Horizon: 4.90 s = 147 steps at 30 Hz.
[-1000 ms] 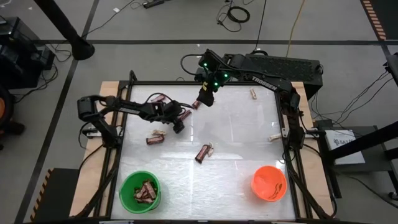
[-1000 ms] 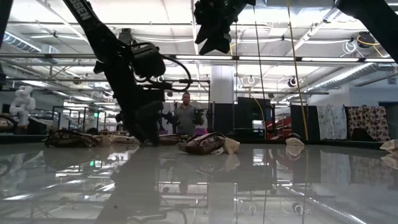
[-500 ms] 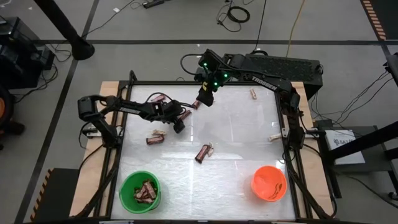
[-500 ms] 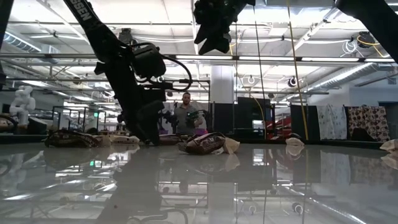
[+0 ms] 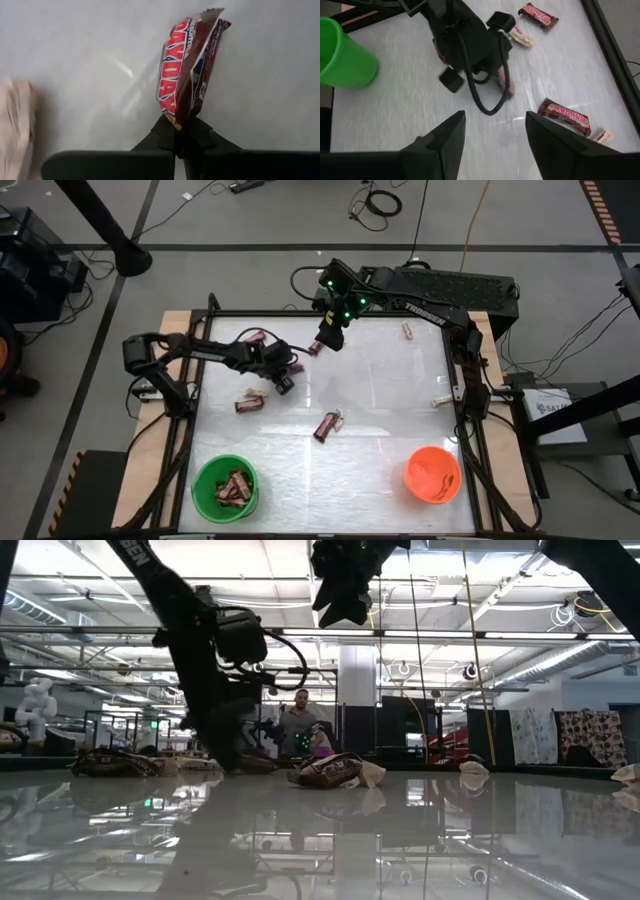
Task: Sort candy by brand, put in halloween buckets
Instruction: Put the brown chocolate bar into the green bucket
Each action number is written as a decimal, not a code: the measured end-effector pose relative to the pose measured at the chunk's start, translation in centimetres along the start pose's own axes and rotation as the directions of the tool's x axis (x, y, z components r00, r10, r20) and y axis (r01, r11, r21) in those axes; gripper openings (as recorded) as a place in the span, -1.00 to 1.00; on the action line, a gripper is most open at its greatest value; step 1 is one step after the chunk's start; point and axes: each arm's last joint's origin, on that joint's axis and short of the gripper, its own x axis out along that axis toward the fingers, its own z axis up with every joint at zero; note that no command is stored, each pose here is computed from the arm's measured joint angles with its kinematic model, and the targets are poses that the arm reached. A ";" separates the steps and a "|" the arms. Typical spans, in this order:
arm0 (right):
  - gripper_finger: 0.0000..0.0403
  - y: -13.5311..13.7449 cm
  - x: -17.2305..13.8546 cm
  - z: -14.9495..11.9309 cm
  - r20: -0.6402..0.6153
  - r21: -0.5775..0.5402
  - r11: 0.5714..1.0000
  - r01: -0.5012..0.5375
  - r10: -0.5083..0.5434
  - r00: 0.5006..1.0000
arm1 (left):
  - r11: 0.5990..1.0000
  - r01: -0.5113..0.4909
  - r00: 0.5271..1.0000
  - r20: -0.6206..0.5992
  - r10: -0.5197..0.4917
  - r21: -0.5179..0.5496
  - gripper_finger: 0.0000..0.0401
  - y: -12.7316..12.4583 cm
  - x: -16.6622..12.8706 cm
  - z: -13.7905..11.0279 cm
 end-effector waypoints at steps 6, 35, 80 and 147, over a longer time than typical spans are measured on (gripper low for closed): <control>-0.01 0.0 0.0 0.0 0.000 -0.029 1.000 0.000 0.000 1.000 | 0.985 0.137 0.983 -0.140 -0.122 0.102 -0.93 -0.6 -5.0 1.4; -0.01 -0.5 3.0 0.0 -0.047 -0.257 0.966 -0.026 0.014 0.999 | 0.662 0.729 0.545 -0.440 -0.714 -0.172 -0.94 -7.5 -26.2 -10.4; -0.01 -0.4 3.2 -0.7 -0.118 -0.050 0.998 -0.026 0.020 0.993 | 0.943 0.074 0.946 -0.322 0.036 0.323 -0.19 -1.0 -10.0 -10.2; -0.01 -0.6 4.5 -2.6 -0.263 -0.132 0.989 -0.071 0.034 0.964 | 0.719 0.684 0.632 -0.594 -0.498 0.125 -0.99 -10.7 -21.2 -7.3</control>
